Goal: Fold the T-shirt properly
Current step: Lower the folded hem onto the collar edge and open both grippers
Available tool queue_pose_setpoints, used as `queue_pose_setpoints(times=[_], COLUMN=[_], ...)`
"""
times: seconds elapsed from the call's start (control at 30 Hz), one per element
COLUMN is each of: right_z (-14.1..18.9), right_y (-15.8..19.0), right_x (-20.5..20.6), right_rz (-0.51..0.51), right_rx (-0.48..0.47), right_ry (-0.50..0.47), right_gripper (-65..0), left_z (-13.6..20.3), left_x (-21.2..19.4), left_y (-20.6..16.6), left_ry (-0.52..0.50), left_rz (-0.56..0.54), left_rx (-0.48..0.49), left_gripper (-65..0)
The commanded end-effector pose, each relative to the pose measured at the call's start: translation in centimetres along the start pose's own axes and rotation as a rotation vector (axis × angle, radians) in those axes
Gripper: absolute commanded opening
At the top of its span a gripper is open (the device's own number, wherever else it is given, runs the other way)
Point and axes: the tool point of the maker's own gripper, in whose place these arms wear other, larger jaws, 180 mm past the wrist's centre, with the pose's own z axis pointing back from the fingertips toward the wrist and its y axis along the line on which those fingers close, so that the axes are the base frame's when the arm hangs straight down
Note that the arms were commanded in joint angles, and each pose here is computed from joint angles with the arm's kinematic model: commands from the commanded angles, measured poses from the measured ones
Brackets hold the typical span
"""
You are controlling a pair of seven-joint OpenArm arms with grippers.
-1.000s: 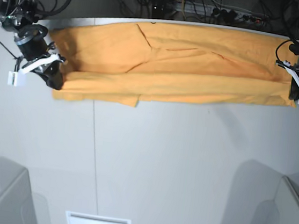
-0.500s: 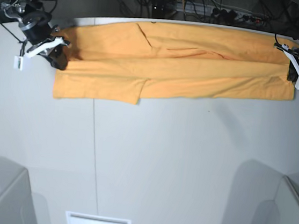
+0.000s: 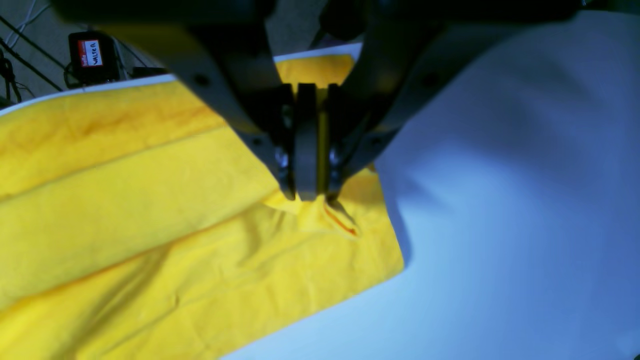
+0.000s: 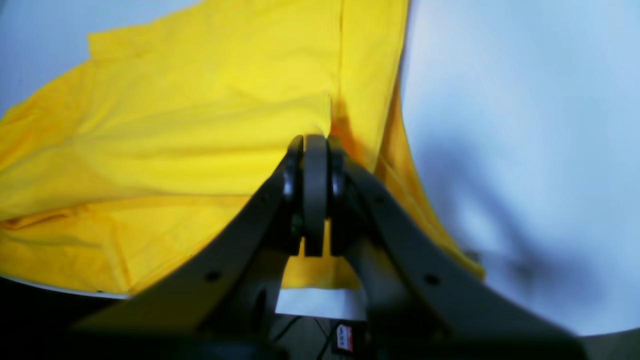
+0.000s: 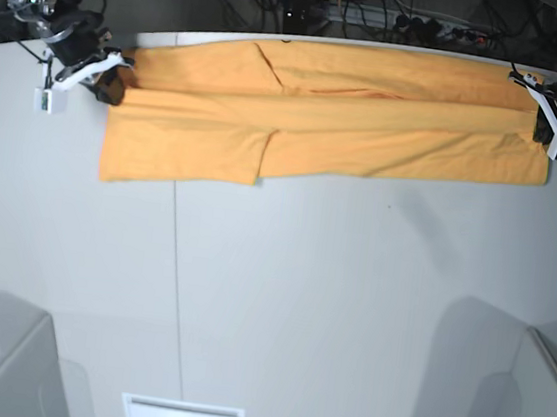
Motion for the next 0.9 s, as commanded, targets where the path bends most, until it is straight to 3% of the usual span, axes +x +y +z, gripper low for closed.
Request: queue_pose_setpoints(times=[0.0, 0.33, 0.43, 0.57, 0.63, 0.7, 0.8, 0.87], right_z=[0.2, 0.3, 0.5, 1.0, 1.4, 2.1, 3.9, 4.2], right_y=[-0.1, -0.8, -0.8, -0.7, -0.2, 0.4, 1.2, 1.8], right_x=[0.3, -1.0, -1.3, -1.4, -1.0, -0.3, 1.8, 2.7], right_rz=[0.011, -0.006, -0.008, -0.005, 0.009, 0.033, 0.058, 0.062], right_rx=[0.004, -0.011, -0.013, -0.014, -0.005, 0.0, -0.009, -0.002], right_ry=[-0.014, 0.018, 0.025, 0.019, 0.008, -0.014, -0.086, -0.121], right_gripper=[-65.0, -65.0, -65.0, -44.4, -41.4, -41.4, -41.4, -41.4], left_z=[0.5, 0.5, 0.6, 0.6, 0.7, 1.1, 2.0, 2.1], left_x=[0.0, -0.5, -0.6, -0.6, -0.6, -0.4, -0.1, -0.1], left_y=[0.5, 0.5, 0.5, 0.7, 0.8, 1.6, 3.7, 3.7], left_ry=[0.005, 0.017, 0.018, 0.02, 0.019, 0.01, -0.009, -0.019], left_rz=[-0.029, -0.028, -0.026, -0.024, -0.025, -0.014, 0.011, 0.031], left_rx=[0.012, 0.008, 0.01, 0.016, 0.018, 0.041, 0.108, 0.107], left_gripper=[-65.0, -63.2, -44.4, -21.9, -13.7, -10.2, -10.4, -15.1])
